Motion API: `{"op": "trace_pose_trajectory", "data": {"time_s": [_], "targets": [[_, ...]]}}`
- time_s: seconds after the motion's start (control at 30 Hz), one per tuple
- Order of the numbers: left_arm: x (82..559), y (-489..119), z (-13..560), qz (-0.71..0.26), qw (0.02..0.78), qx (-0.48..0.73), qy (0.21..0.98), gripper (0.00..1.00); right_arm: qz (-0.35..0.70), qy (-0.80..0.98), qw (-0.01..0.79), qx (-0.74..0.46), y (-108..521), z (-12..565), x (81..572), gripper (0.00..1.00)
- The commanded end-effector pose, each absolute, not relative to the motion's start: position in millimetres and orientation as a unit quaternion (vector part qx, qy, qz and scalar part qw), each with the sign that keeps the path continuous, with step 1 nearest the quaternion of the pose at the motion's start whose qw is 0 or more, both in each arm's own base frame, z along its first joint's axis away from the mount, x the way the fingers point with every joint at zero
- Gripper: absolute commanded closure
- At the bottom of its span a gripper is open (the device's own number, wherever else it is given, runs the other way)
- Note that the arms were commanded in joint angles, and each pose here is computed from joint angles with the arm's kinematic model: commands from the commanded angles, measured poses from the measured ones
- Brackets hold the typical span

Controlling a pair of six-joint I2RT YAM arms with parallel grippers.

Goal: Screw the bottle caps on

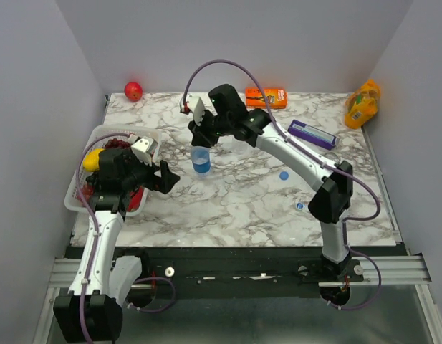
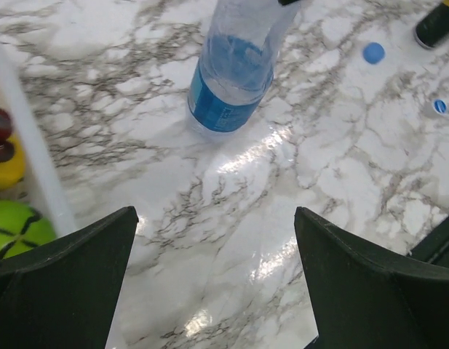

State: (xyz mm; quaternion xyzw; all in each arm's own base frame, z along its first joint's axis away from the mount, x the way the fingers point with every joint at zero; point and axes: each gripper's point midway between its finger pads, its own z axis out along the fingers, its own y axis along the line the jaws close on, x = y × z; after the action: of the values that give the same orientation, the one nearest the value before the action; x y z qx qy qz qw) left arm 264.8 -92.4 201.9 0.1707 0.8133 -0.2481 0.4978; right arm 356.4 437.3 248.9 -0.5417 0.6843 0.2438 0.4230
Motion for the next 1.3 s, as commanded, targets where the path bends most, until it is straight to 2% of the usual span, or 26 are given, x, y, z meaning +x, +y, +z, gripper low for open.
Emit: {"op": "trace_pose_trajectory", "data": {"time_s": [0.0,0.23,0.37,0.53,0.87,1.17,1.27], "targets": [[269.2,-133.9,204.5,-0.313,0.495,0.27,0.764,0.01,0.271,0.64,0.435,-0.572,411.3,310.8,311.5,0.99],[263.8,-174.3,197.5,-0.348,0.501,0.367,0.703,0.01,0.36,0.681,0.351,-0.532,392.5,318.3,290.1,0.99],[273.5,-191.1,200.5,-0.362,0.515,0.374,0.681,0.01,0.389,0.666,0.345,-0.535,394.6,326.0,279.6,0.99],[283.6,-211.1,196.2,-0.389,0.497,0.372,0.68,0.01,0.407,0.658,0.342,-0.533,398.5,332.9,274.9,0.99],[274.3,-241.2,200.2,-0.424,0.481,0.395,0.658,0.02,0.418,0.661,0.344,-0.519,400.5,338.2,275.6,0.99],[269.8,-243.2,191.6,-0.427,0.466,0.396,0.667,0.17,0.413,0.667,0.349,-0.513,396.1,338.2,280.3,0.99],[272.8,-242.9,191.8,-0.425,0.469,0.391,0.669,0.28,0.412,0.675,0.342,-0.508,395.5,332.0,280.8,0.99]]}}
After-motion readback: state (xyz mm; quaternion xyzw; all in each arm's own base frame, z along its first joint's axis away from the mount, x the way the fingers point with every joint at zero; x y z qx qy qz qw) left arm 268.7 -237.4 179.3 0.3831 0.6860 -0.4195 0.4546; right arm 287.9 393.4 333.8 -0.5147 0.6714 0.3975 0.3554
